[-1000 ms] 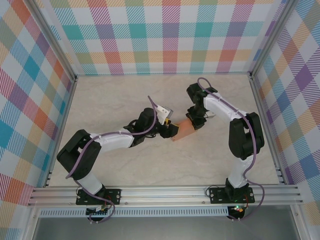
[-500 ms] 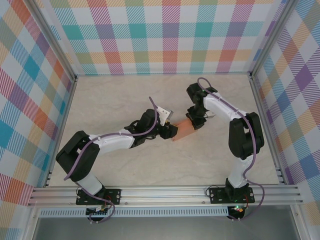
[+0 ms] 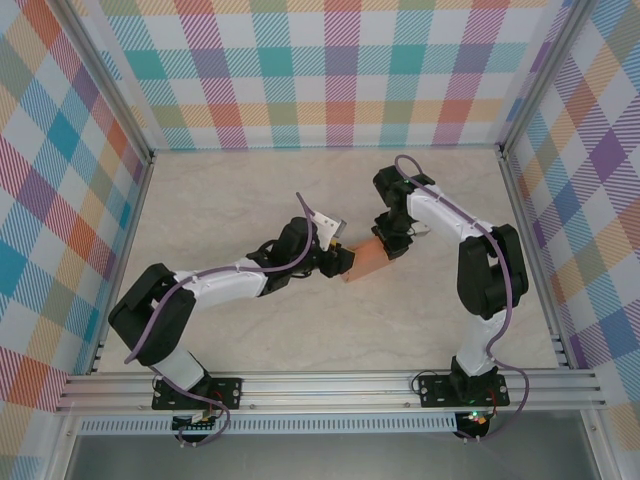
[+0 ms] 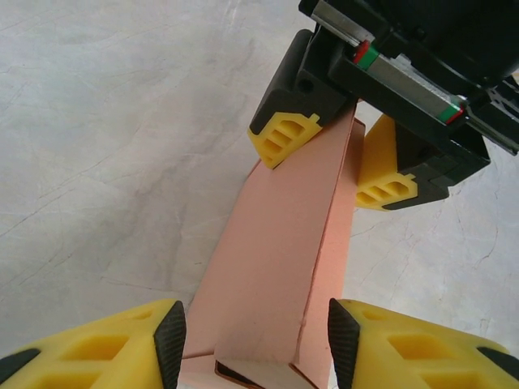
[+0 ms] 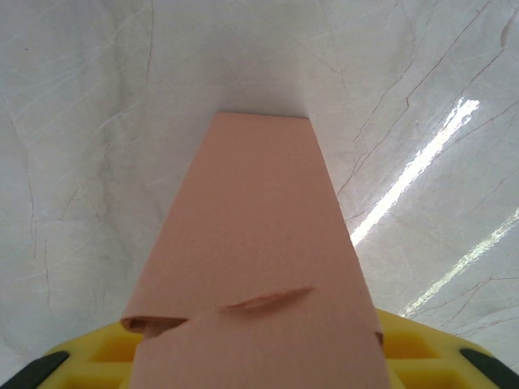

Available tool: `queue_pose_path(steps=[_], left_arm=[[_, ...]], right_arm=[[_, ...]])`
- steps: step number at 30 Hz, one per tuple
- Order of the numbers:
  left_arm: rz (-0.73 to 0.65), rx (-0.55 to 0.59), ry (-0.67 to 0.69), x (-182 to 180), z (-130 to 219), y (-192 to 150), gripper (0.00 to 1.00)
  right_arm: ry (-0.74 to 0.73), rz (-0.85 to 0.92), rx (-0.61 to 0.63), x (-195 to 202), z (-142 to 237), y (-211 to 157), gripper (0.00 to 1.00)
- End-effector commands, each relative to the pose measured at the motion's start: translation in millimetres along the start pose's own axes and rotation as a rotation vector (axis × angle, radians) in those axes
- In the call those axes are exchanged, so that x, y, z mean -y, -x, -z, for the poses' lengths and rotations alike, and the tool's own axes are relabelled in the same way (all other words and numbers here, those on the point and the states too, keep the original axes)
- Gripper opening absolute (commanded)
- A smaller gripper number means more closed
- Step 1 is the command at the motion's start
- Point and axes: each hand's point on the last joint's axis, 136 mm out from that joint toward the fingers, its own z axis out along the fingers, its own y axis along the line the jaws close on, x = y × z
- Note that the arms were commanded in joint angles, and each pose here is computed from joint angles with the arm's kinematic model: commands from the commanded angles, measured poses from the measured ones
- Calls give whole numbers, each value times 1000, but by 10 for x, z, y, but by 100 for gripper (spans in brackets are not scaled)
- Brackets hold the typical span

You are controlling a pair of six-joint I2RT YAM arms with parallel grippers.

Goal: Fold the paper box

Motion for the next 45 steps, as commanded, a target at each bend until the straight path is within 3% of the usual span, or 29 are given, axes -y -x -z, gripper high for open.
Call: queue_pose_path(steps=[1,7,12,22,27,31,45], left_arm=[[-9,32,-33,101,73,84,54],[-26,118,-79,175,208,250,64],[-110,170,-203,242,424,321,69],[-131,190,-24,-490,320,199,70],[-141,177,-120,-367,182,135,68],[-167,217,-145,-299,170,147,66],[-167,153,-209,-62,-1,-12,63]], right_arm=[[-158,-7,-80,288,-538,-135,33],[-160,-7,-83,294,-547,-141,33],[-156,-5,-83,290,-531,-141,33],[-152,-5,-98,275,-548,-173,32],[-153,-1,-94,272,-543,-164,32],[-157,-2,-96,274,-553,-165,32],[-160,-10,-104,263,-574,-183,32]])
